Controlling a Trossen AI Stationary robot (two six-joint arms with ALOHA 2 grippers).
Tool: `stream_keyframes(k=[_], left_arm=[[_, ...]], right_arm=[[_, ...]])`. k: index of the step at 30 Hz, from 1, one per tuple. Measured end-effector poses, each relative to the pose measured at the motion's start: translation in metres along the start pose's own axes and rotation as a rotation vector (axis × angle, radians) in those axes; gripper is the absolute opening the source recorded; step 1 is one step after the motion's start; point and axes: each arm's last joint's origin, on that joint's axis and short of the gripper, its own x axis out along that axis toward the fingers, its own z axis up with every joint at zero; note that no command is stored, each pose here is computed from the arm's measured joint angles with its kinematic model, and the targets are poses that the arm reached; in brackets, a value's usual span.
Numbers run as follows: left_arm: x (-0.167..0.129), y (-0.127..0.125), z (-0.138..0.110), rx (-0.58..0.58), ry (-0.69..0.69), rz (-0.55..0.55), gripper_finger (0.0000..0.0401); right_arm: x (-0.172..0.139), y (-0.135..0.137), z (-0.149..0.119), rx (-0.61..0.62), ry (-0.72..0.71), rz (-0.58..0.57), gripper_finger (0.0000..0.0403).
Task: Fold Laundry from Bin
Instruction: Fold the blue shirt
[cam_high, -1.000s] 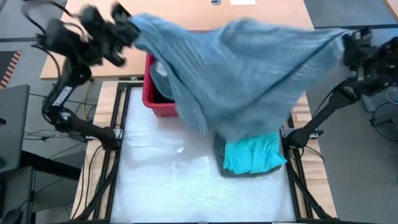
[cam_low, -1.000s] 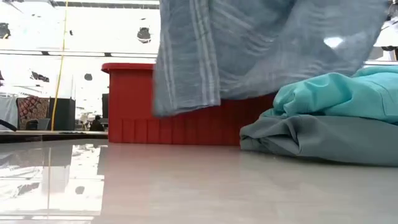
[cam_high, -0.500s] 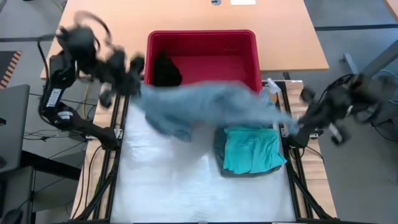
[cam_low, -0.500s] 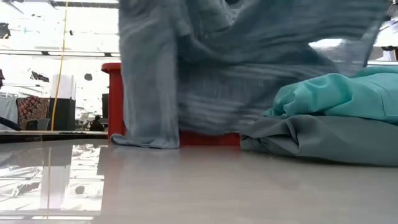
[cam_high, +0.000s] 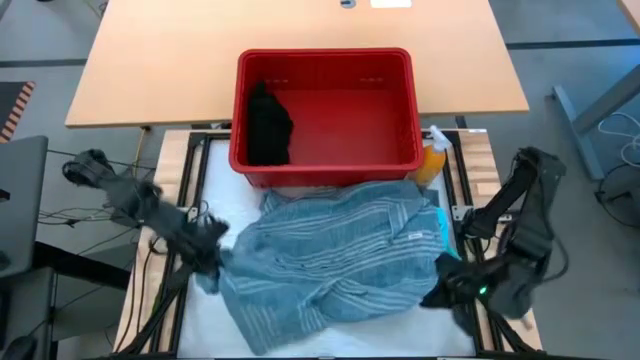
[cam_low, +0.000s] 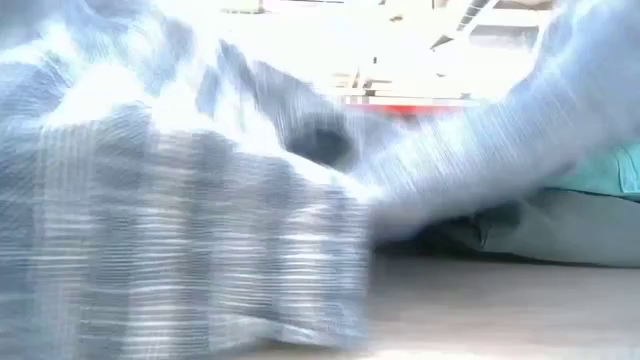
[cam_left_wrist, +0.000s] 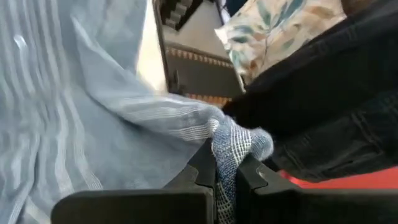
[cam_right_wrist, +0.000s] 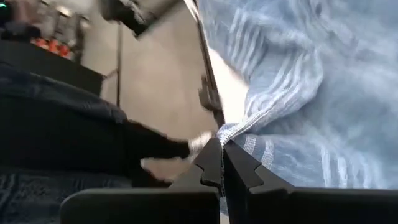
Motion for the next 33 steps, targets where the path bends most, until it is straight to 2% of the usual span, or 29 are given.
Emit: stream_keyframes(k=[3, 6, 10, 14, 20, 25, 33], left_arm=[[0.014, 0.016, -0.042, -0.137, -0.004, -0.065, 0.0000], [0.014, 0.028, -0.077, -0.233, -0.003, -0.126, 0.0000], [0.002, 0.044, -0.113, -0.339, 0.021, -0.118, 0.0000], [-0.006, 0.061, -0.142, -0.435, 0.069, -0.076, 0.0000], [0.000, 0.071, -0.168, -0.546, 0.164, -0.101, 0.0000], [0.006, 0.070, -0.174, -0.568, 0.176, -0.103, 0.0000], [0.022, 0.064, -0.177, -0.557, 0.163, -0.073, 0.0000]], right_arm=[[0.016, 0.003, -0.010, 0.074, 0.059, -0.033, 0.0021], [0.021, 0.002, -0.016, 0.168, 0.123, -0.065, 0.0021], [0.015, -0.005, -0.025, 0.261, 0.209, -0.145, 0.0021], [0.003, -0.015, -0.036, 0.346, 0.356, -0.268, 0.0021], [-0.024, -0.026, -0.053, 0.454, 0.626, -0.443, 0.0021], [-0.042, -0.034, -0.055, 0.492, 0.621, -0.482, 0.0021], [-0.043, -0.036, -0.054, 0.472, 0.619, -0.503, 0.0021]])
